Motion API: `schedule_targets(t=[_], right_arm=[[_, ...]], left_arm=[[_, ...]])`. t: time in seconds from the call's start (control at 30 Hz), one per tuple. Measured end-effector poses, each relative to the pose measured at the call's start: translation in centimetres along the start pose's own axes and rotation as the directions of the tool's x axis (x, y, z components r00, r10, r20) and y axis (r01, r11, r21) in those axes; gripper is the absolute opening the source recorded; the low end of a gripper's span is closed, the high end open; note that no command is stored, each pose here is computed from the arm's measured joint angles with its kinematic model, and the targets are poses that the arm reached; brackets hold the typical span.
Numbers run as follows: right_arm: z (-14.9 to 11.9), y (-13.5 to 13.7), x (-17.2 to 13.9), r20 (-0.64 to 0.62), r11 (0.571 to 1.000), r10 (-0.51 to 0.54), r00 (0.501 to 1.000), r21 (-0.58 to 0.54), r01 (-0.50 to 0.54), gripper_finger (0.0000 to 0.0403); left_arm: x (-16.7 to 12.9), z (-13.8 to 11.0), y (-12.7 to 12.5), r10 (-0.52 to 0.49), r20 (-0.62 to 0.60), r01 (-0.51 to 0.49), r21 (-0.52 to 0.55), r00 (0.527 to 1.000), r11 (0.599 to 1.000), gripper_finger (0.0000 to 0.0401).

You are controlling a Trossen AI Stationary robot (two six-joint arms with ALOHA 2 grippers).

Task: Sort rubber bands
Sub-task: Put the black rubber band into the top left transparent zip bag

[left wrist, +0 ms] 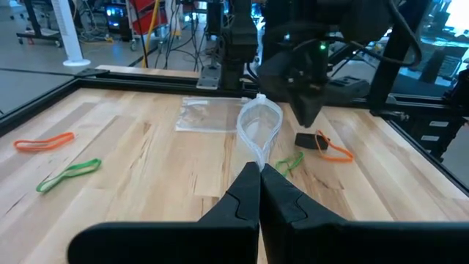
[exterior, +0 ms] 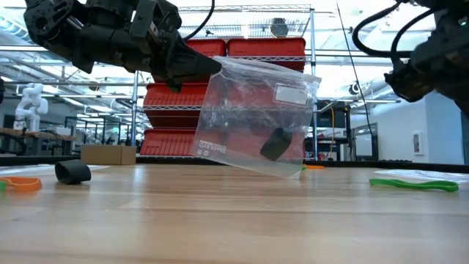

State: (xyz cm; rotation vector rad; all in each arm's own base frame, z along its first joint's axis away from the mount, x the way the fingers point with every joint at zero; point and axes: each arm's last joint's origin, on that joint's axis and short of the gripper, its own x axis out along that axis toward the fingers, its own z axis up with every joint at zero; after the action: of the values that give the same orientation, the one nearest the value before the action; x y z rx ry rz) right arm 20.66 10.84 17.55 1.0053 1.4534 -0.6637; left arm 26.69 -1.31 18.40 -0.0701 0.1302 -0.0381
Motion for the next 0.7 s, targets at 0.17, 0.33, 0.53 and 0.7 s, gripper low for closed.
schedule_targets(t=[0.17, 0.33, 0.53, 0.7], right_arm=[[0.1, -0.2, 0.4, 0.000, 0.999, 0.009, 1.000, 0.043, -0.008, 0.0107], [0.2, -0.4, 1.7, -0.003, 0.994, 0.071, 0.997, 0.080, -0.071, 0.0152], [0.4, -1.6, 3.1, -0.008, 0.985, 0.060, 0.998, 0.161, -0.058, 0.0154], [0.4, -1.7, 3.3, -0.017, 0.990, 0.063, 0.998, 0.127, -0.060, 0.0095]], left_arm=[[0.0, 0.0, 0.0, 0.000, 0.000, 0.000, 0.001, 1.000, 1.000, 0.0000], [0.0, 0.0, 0.0, 0.000, -0.001, 0.000, 0.001, 1.000, 1.000, 0.0000], [0.0, -0.1, 0.0, 0.001, -0.013, -0.001, 0.001, 1.000, 1.000, 0.0000], [0.0, -0.1, 0.0, 0.001, -0.013, -0.001, 0.001, 1.000, 1.000, 0.0000]])
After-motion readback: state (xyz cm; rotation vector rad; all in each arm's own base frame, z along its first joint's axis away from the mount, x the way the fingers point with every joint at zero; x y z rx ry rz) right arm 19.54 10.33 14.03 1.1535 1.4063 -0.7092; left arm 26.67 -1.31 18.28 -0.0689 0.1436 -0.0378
